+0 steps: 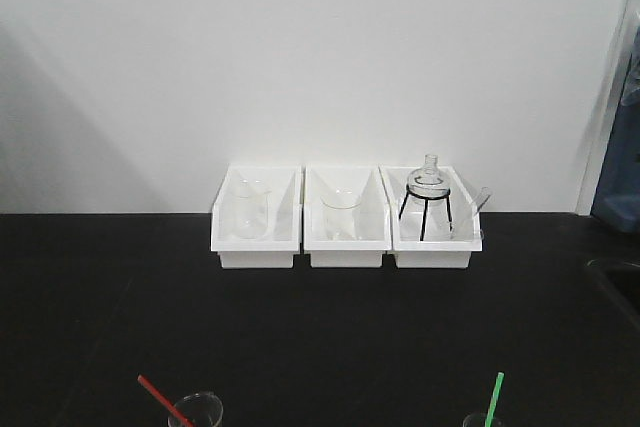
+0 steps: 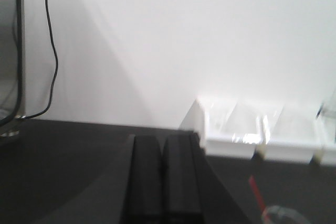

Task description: Sort red and green spoons into left cabinet

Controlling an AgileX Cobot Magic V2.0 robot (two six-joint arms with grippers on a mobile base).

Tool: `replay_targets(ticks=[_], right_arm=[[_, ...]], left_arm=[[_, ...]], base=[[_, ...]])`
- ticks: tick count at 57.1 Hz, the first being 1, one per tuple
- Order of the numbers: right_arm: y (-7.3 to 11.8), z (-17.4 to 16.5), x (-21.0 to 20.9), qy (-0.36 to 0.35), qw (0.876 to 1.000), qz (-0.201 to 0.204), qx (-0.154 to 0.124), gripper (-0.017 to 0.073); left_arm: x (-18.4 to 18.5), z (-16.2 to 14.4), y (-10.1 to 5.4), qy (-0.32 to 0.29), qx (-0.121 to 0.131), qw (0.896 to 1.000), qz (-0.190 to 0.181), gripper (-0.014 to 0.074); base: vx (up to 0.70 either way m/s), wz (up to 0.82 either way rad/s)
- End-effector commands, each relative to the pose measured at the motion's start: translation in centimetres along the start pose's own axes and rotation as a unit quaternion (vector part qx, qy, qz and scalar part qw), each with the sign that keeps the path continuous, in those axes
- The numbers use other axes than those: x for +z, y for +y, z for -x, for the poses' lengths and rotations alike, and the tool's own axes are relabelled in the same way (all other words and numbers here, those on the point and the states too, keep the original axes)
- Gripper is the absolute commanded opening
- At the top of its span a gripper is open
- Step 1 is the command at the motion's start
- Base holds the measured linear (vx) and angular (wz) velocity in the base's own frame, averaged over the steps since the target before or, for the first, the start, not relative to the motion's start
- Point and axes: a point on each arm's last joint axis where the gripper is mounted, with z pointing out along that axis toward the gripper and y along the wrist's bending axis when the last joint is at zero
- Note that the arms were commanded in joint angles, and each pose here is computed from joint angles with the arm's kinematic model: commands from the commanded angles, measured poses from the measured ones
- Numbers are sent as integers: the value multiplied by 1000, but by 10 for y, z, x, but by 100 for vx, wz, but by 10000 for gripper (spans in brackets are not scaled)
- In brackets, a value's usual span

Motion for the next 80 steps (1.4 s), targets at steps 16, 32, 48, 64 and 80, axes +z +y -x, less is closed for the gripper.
replay_targets(ticks=[16,32,48,64,80], right_arm=[[8,79,-14,-80,997,6,22,-6],[4,89,3,26,998,-33,-39,-1],[3,85,20,57,995,-37,-77,22],[1,80,20,84,992,-46,-78,97],[1,80,20,85,992,-47,-77,225]], left_arm=[[-8,96,-17,-127,35,991,-24,-6],[32,95,-17,-23,60,998,-11,-6],[58,74,-14,61,0,998,5,9],[60,65,-12,103,0,995,12,148],[59,61,-12,127,0,992,16,390]], base=[[0,0],[0,0],[0,0],[0,0],[0,0]])
